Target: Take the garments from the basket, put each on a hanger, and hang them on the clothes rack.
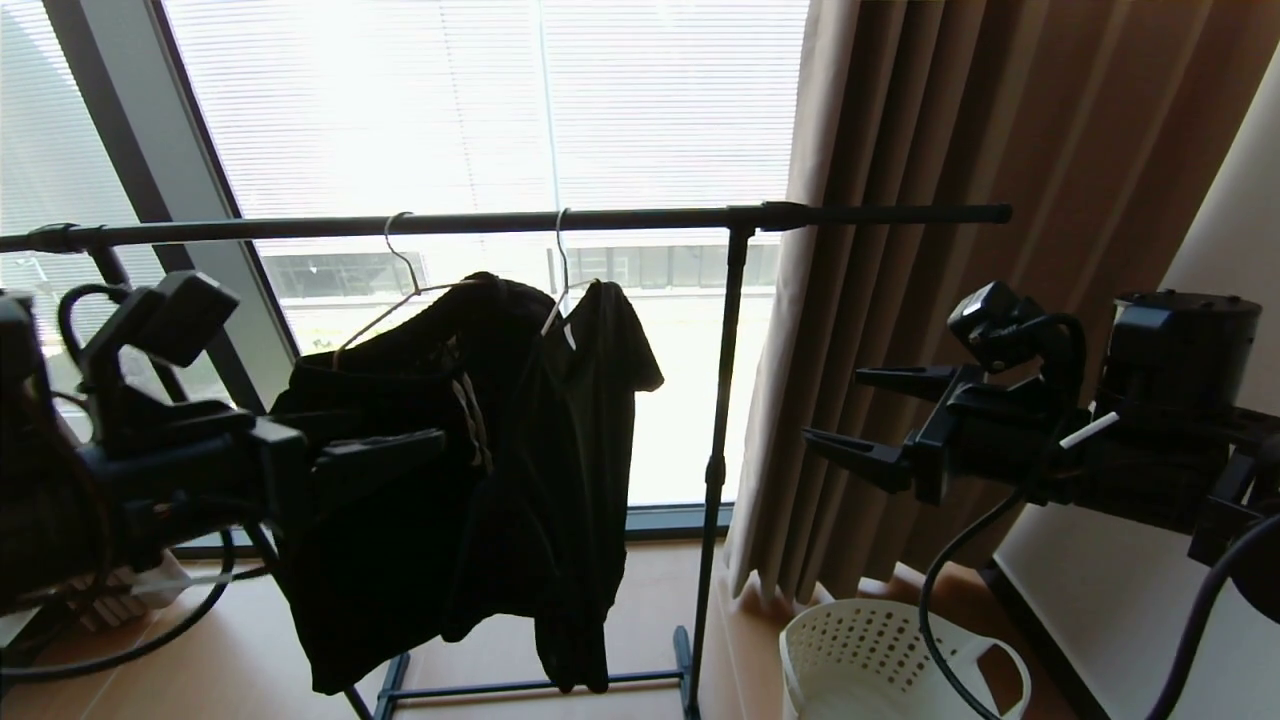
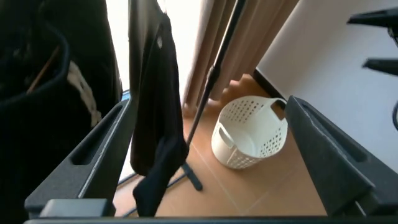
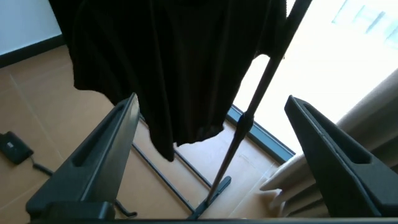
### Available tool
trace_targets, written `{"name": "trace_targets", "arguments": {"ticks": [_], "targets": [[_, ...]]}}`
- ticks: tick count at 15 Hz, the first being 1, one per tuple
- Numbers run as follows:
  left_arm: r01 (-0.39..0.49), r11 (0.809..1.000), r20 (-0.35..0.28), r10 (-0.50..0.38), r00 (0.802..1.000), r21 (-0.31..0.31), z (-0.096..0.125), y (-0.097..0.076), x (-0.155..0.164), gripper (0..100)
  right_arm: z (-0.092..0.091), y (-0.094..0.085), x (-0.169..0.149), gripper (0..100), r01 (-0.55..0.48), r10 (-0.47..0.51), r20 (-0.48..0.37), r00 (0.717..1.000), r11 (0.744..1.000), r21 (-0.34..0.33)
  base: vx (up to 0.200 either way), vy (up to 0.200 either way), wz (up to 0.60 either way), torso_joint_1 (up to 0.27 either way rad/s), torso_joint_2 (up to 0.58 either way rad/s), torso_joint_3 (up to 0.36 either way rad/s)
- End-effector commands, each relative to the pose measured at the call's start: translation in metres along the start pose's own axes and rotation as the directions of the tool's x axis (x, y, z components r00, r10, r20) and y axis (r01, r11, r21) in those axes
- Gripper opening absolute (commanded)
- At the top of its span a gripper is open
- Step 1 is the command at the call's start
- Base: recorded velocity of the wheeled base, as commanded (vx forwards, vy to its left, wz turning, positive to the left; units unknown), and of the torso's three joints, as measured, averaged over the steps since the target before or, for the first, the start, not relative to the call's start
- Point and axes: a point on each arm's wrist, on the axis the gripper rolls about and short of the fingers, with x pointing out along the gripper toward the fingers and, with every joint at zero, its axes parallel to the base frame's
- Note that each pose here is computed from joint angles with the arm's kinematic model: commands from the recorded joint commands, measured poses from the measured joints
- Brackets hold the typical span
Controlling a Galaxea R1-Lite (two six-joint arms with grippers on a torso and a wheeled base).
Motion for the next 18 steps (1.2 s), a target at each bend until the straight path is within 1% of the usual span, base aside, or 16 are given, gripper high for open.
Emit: {"name": "trace_targets", "arguments": {"ticks": [1,2,3,4,5,6,7,9,11,12,13,14,15,16,17,18], "targets": [[-0.025,1.000,0.028,0.025,0.999,0.001,-0.031,-0.013,-0.048,100,0.008,0.011,-0.012,100,0.015,-0.014,0.029,0.999,1.000,-0.022,0.000,0.000,0.00,0.000,0.00,0.000],[-0.026,1.000,0.004,0.027,1.000,-0.009,-0.046,-0.016,-0.058,100,0.013,0.018,-0.026,100,0.054,-0.052,0.047,0.997,0.998,-0.032,0.000,0.000,0.00,0.000,0.00,0.000],[-0.028,1.000,0.003,0.028,1.000,-0.010,-0.052,-0.018,-0.064,100,0.013,0.022,-0.035,100,0.071,-0.069,0.054,0.996,0.997,-0.034,0.000,0.000,0.00,0.000,0.00,0.000],[-0.027,1.000,0.013,0.027,1.000,-0.006,-0.059,-0.022,-0.075,100,0.009,0.028,-0.049,100,0.086,-0.084,0.053,0.995,0.996,-0.034,0.000,0.000,0.00,0.000,0.00,0.000],[-0.031,0.999,0.005,0.031,1.000,-0.009,-0.068,-0.026,-0.084,100,0.004,0.034,-0.063,100,0.107,-0.105,0.052,0.993,0.994,-0.033,0.000,0.000,0.00,0.000,0.00,0.000],[-0.039,0.999,0.001,0.039,0.999,-0.011,-0.072,-0.028,-0.091,100,0.000,0.038,-0.071,100,0.139,-0.137,0.049,0.989,0.990,-0.033,0.000,0.000,0.00,0.000,0.00,0.000],[-0.057,0.998,0.002,0.057,0.998,-0.011,-0.079,-0.032,-0.100,100,-0.007,0.045,-0.088,100,0.192,-0.191,0.048,0.981,0.981,-0.032,0.000,0.000,0.00,0.000,0.00,0.000],[-0.096,0.995,0.024,0.096,0.995,-0.005,-0.096,-0.036,-0.115,100,-0.021,0.059,-0.117,100,0.239,-0.239,0.023,0.971,0.971,-0.027,0.000,0.000,0.00,0.000,0.00,0.000],[-0.127,0.992,0.060,0.127,0.990,0.004,-0.110,-0.039,-0.126,100,-0.030,0.071,-0.142,100,0.278,-0.278,0.012,0.961,0.960,-0.026,0.000,0.000,0.00,0.000,0.00,0.000],[-0.171,0.985,0.076,0.170,0.983,0.004,-0.121,-0.041,-0.133,100,-0.040,0.080,-0.163,100,0.307,-0.307,0.006,0.952,0.951,-0.024,0.000,0.000,0.00,0.000,0.00,0.000],[-0.213,0.977,0.106,0.211,0.972,0.007,-0.125,-0.043,-0.141,100,-0.051,0.088,-0.177,100,0.328,-0.328,0.001,0.945,0.944,-0.020,0.000,0.000,0.00,0.000,0.00,0.000],[-0.239,0.971,0.124,0.236,0.964,0.005,-0.127,-0.044,-0.144,100,-0.057,0.092,-0.185,100,0.343,-0.343,0.012,0.939,0.939,-0.002,0.000,0.000,0.00,0.000,0.00,0.000],[-0.297,0.955,0.133,0.294,0.946,-0.004,-0.135,-0.043,-0.148,100,-0.066,0.097,-0.197,100,0.379,-0.381,0.030,0.924,0.923,0.063,0.000,0.000,0.00,0.000,0.00,0.000],[-0.325,0.946,0.133,0.323,0.937,-0.007,-0.138,-0.043,-0.148,100,-0.068,0.099,-0.201,100,0.402,-0.406,0.034,0.913,0.911,0.089,0.000,0.000,0.00,0.000,0.00,0.000],[-0.360,0.933,0.140,0.357,0.924,-0.005,-0.143,-0.043,-0.149,100,-0.072,0.101,-0.208,100,0.439,-0.447,0.036,0.894,0.890,0.123,0.000,0.000,0.00,0.000,0.00,0.000],[-0.416,0.909,0.150,0.412,0.899,-0.007,-0.148,-0.042,-0.150,100,-0.080,0.106,-0.218,100,0.491,-0.500,0.036,0.865,0.860,0.140,0.000,0.000,0.00,0.000,0.00,0.000]]}}
